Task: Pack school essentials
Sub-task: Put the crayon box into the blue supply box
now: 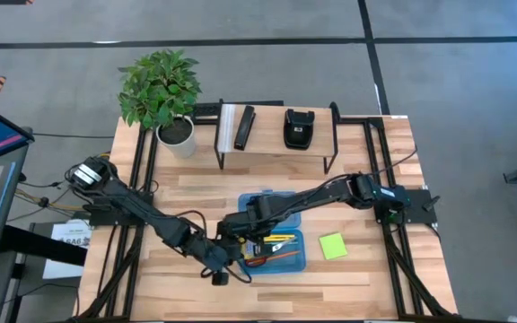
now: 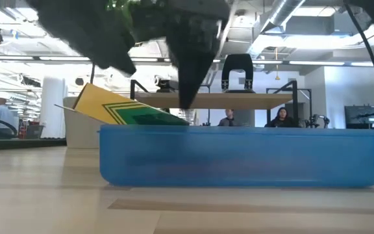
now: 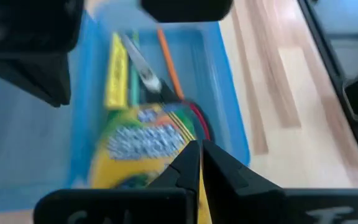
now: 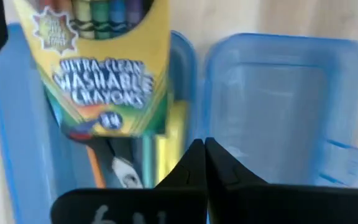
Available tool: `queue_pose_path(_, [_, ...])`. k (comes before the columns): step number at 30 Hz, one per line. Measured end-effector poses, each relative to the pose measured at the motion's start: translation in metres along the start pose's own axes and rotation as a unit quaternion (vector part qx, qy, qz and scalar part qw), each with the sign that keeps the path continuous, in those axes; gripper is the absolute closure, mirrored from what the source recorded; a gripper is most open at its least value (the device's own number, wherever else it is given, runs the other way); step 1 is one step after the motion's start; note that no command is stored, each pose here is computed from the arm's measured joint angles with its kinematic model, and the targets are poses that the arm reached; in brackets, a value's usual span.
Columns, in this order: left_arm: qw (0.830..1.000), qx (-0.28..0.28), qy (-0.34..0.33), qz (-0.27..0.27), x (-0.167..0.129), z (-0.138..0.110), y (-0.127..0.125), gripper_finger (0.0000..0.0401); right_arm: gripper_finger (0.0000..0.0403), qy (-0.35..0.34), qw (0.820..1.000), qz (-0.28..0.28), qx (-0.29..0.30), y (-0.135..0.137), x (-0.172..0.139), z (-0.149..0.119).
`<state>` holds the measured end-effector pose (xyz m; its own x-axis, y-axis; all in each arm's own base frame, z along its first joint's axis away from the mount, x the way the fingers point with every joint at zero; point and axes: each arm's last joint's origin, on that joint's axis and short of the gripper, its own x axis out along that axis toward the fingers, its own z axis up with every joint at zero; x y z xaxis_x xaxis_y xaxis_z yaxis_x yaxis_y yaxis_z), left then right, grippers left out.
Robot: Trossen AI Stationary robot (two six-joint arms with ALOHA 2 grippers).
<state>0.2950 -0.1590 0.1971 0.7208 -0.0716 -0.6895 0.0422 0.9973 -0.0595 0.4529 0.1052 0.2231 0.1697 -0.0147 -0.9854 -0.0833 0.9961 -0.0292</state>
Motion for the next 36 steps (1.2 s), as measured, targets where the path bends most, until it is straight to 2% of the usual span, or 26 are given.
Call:
queue_pose_path(3, [0.999, 0.012, -0.035, 0.010, -0.019, 0.007, -0.005, 0.0397, 0.0400, -0.032, 0.999, -0.010, -0.006, 0.003, -0.021, -0.002])
queue_pose_path(8, [0.995, 0.032, -0.080, 0.040, -0.051, 0.004, -0.011, 0.0397, 0.0400, -0.107, 0.994, -0.003, -0.027, 0.011, -0.045, -0.008])
queue_pose_path(13, [0.992, 0.020, -0.121, 0.041, -0.067, -0.018, -0.010, 0.0397, 0.0400, -0.171, 0.985, 0.011, -0.022, 0.014, -0.059, -0.029])
queue_pose_path(19, [0.983, -0.012, -0.184, 0.002, -0.070, -0.046, -0.002, 0.0396, 0.0399, -0.254, 0.967, 0.034, 0.004, 0.013, -0.056, -0.062])
queue_pose_path(23, [0.979, -0.023, -0.204, -0.008, -0.071, -0.054, 0.002, 0.0396, 0.0398, -0.293, 0.955, 0.044, 0.013, 0.011, -0.048, -0.079])
queue_pose_path(26, [0.979, -0.013, -0.204, -0.004, -0.070, -0.055, 0.003, 0.0396, 0.0398, -0.315, 0.948, 0.048, 0.020, 0.007, -0.042, -0.087])
queue_pose_path(31, [0.979, 0.007, -0.204, -0.002, -0.070, -0.054, 0.003, 0.0389, 0.0398, -0.321, 0.945, 0.050, 0.029, 0.003, -0.033, -0.090])
queue_pose_path(36, [0.983, 0.048, -0.178, 0.015, -0.068, -0.060, 0.005, 0.0342, 0.0396, -0.324, 0.944, 0.054, 0.036, 0.003, -0.034, -0.089])
